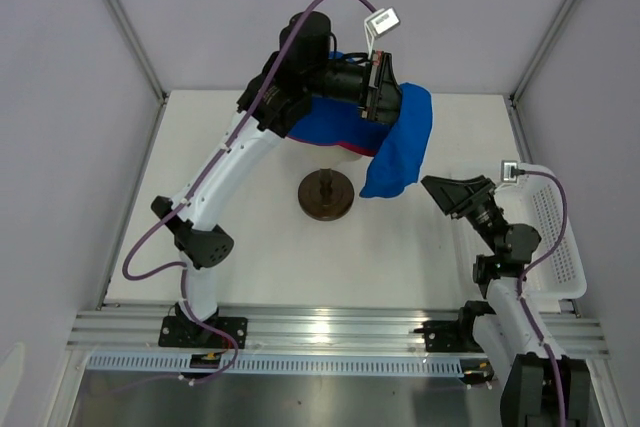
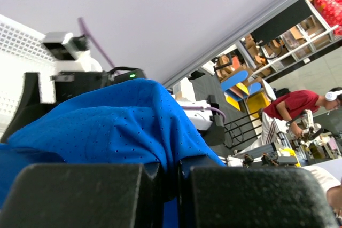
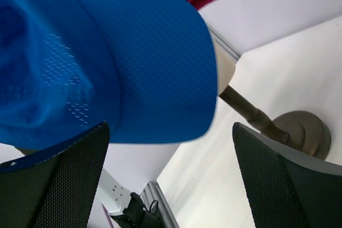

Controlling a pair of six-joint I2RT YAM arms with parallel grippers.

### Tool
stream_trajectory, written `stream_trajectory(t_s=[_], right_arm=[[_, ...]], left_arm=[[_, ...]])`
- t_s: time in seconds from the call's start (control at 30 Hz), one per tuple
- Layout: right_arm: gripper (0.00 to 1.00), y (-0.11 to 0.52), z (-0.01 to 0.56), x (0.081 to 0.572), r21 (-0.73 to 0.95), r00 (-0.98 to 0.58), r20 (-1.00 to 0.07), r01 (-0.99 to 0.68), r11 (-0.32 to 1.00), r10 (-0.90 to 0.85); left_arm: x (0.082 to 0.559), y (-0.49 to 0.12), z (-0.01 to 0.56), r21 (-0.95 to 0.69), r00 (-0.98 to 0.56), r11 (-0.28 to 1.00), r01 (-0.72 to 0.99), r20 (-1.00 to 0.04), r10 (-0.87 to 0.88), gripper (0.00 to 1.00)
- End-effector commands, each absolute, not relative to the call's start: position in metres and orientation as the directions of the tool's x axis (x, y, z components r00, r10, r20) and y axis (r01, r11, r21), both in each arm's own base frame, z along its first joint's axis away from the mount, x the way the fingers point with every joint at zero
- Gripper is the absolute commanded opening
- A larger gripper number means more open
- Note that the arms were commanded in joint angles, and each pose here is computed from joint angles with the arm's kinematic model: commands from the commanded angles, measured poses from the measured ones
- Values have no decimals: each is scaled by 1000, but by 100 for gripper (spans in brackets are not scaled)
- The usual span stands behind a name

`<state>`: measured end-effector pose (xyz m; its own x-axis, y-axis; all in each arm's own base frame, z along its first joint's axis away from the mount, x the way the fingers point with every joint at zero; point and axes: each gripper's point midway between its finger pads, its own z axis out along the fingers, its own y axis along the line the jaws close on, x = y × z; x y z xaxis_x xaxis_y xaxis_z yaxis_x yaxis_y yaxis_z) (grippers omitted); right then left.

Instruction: Stack the hats

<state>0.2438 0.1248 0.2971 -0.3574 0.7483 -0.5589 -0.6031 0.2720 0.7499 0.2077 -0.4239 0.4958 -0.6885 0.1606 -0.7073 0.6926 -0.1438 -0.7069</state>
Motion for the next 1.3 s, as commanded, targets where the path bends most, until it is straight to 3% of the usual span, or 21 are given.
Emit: stream_trajectory(t_s=[0.0,0.5,0.7,1.27], right_arm=[[100,131,309,247,679,-302,-614,-673,292,729],[99,144,331,255,575,-258,-640,-786,229,723],[99,170,345,257,556,-316,-643,-819,141,698],[99,166,412,198,453,-293,-600,-891,14,745]], left_arm=[[188,-405,540,-642,-637,-231,731,-763,105,4],[194,-408,544,-660,-659,-262,704,-745,103,4],[199,-413,539,-681,-678,-270,681,-725,119,2],[231,-419,521,-702,-702,-191,686,-708,82,1]])
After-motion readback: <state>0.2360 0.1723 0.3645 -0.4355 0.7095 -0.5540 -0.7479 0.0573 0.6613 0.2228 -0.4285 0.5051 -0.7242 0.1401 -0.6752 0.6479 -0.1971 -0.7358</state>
